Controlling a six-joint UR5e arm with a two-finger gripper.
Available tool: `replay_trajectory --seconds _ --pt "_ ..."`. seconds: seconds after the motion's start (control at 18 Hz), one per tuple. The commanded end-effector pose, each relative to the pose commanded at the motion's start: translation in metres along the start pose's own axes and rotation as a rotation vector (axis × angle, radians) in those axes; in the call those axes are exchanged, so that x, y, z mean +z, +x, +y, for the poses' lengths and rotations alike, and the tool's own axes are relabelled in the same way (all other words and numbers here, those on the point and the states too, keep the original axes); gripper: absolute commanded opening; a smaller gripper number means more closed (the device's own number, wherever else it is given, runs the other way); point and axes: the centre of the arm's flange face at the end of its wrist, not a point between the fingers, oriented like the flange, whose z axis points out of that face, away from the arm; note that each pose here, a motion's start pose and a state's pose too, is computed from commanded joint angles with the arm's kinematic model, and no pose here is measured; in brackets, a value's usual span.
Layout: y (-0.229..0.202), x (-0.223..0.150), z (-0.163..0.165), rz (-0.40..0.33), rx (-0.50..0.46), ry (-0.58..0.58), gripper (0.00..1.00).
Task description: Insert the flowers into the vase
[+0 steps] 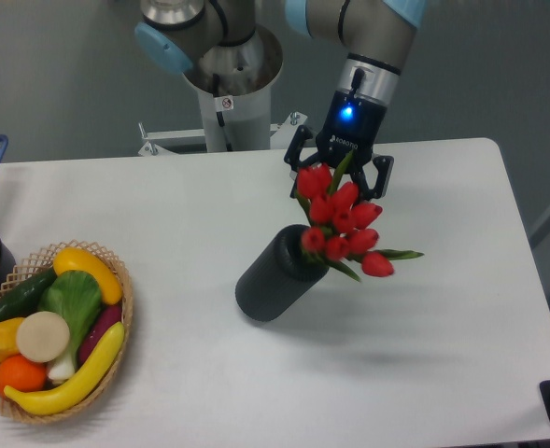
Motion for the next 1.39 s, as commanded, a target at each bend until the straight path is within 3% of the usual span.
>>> replay_trajectory --seconds 0.22,0.72,0.89,1.17,1.39 --pt "0.002 -0.006 -0.015 -0.01 0.006 0.013 1.0" --pt "0.005 -0.004 -0.005 -0.005 -0.046 0.0 1.0" --pt "-0.019 -0.028 0.015 -0.066 -0.119 -0.015 1.0" --pt "-0.047 -0.064 0.016 -0.153 -0.117 -0.038 1.0" --pt "-0.051 -0.075 0.023 -0.211 -0.107 -0.197 1.0"
